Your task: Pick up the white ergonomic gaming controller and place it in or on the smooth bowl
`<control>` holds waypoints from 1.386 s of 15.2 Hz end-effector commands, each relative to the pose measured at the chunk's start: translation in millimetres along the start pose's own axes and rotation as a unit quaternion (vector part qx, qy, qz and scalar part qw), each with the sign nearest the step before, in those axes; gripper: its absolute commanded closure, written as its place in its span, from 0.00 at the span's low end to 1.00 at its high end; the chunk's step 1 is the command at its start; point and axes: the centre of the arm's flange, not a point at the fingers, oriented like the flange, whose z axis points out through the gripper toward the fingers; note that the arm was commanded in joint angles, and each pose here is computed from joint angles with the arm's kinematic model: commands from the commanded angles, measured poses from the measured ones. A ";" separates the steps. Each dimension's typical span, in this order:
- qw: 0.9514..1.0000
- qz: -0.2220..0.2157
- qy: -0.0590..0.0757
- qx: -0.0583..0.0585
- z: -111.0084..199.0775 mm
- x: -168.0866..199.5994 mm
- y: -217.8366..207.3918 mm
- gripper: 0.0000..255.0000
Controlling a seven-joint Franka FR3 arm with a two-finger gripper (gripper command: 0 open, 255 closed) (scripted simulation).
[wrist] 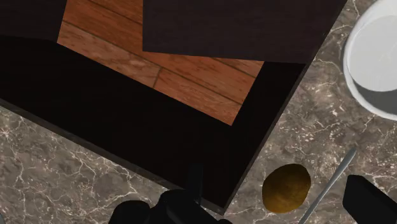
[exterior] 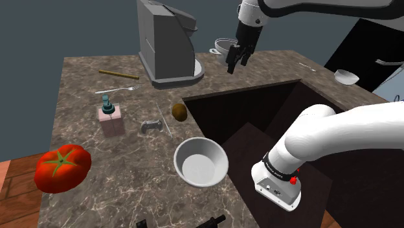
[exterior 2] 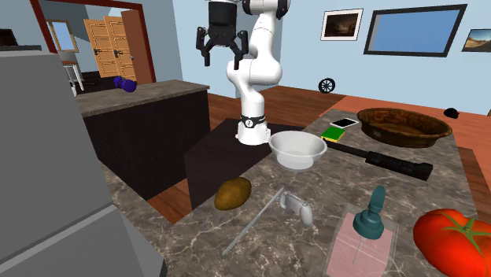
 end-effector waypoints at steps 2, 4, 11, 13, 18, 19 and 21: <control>1.000 -0.013 -0.002 -0.001 7.0 10.2 -6.0 0.00; 0.999 -0.040 -0.007 -0.002 21.2 30.1 -18.9 0.00; 0.991 -0.132 -0.022 -0.006 72.2 92.7 -71.3 0.00; 0.987 -0.159 -0.026 -0.007 87.3 108.4 -88.3 0.00; 0.974 -0.224 -0.037 -0.010 125.6 143.0 -133.9 0.00; 0.971 -0.237 -0.039 -0.011 133.3 149.1 -143.5 0.00; 0.964 -0.263 -0.043 -0.012 149.0 160.4 -163.2 0.00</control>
